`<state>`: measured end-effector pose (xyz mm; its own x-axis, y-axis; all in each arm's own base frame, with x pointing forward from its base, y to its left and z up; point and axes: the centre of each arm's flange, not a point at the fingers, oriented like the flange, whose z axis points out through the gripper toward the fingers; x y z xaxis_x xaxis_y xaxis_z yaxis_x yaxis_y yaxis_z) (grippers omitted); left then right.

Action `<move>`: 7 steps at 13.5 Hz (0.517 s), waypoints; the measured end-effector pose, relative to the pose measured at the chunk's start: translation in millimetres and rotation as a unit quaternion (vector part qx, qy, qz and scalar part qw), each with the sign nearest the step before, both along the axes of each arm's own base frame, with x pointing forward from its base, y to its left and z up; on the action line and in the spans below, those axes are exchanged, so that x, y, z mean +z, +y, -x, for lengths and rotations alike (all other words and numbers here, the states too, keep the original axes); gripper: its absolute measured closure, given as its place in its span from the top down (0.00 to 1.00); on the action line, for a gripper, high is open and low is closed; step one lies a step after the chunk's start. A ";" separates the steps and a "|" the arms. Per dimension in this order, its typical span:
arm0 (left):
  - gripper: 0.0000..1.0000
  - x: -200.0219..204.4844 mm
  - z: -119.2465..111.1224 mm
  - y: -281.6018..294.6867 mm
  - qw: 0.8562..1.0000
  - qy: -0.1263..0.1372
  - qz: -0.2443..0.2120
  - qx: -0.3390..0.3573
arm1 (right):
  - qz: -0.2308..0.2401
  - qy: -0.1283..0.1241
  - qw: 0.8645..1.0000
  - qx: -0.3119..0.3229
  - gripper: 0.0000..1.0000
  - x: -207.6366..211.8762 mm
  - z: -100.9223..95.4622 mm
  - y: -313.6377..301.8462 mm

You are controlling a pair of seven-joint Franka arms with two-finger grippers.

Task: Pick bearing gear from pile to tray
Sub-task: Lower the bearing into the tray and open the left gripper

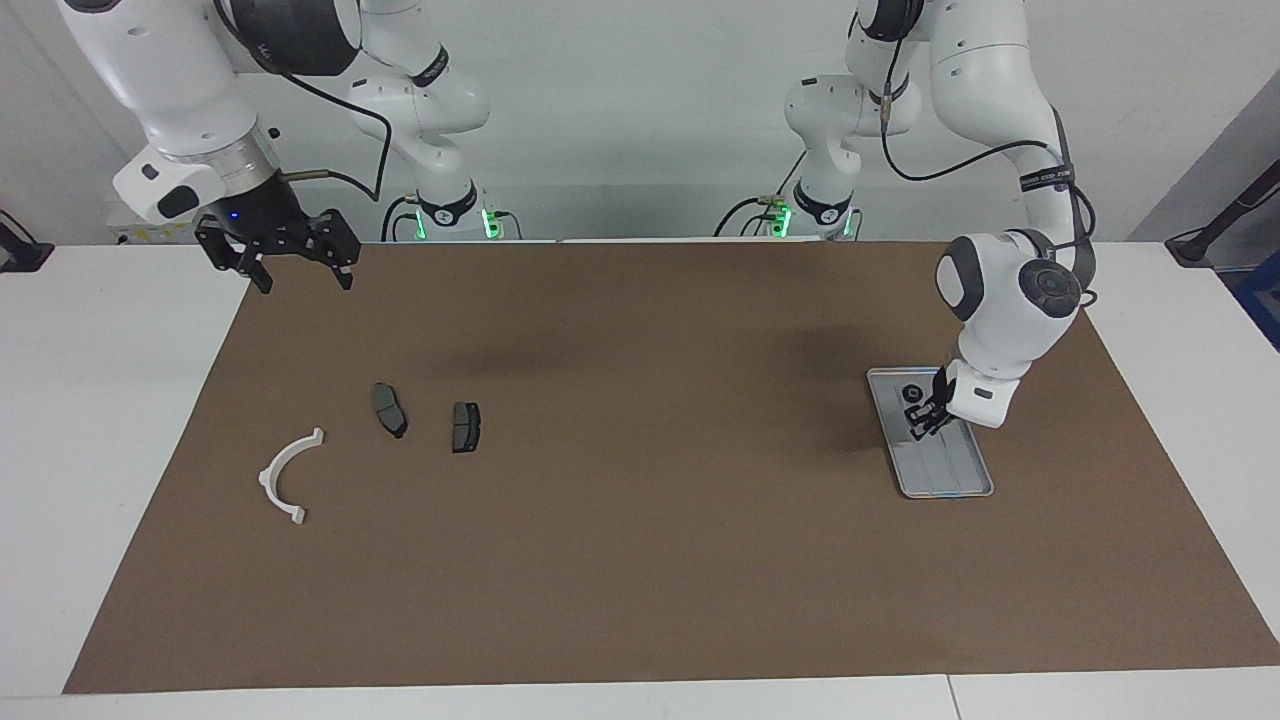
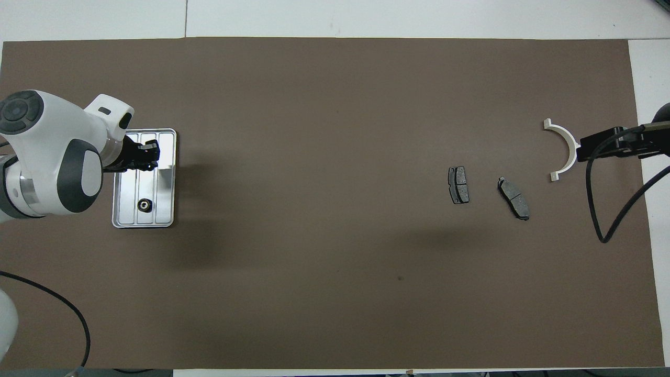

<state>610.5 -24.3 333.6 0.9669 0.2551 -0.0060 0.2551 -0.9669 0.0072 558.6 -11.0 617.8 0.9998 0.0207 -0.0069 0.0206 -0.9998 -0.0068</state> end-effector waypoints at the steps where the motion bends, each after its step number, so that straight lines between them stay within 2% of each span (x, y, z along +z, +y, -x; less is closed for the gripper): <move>1: 0.24 -1.9 0.4 3.6 1.000 -0.001 0.000 -0.001 | 0.000 0.000 1.000 0.000 1.00 -1.2 -0.8 0.1; 4: 0.24 -6.5 0.5 14.6 1.000 -0.004 -0.001 -0.007 | 0.001 -0.019 1.000 0.000 1.00 -1.0 -7.8 0.5; 7: 0.24 -15.8 -1.7 21.0 1.000 -0.012 -0.002 -0.004 | 0.001 -0.023 1.000 -0.001 1.00 -0.5 -8.7 0.6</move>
<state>612.3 -3.2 317.9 0.9688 0.2471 0.0174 0.2470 -0.9690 0.0093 567.4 -10.5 617.3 0.9991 0.0192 0.0389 0.0194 -0.9998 -0.0037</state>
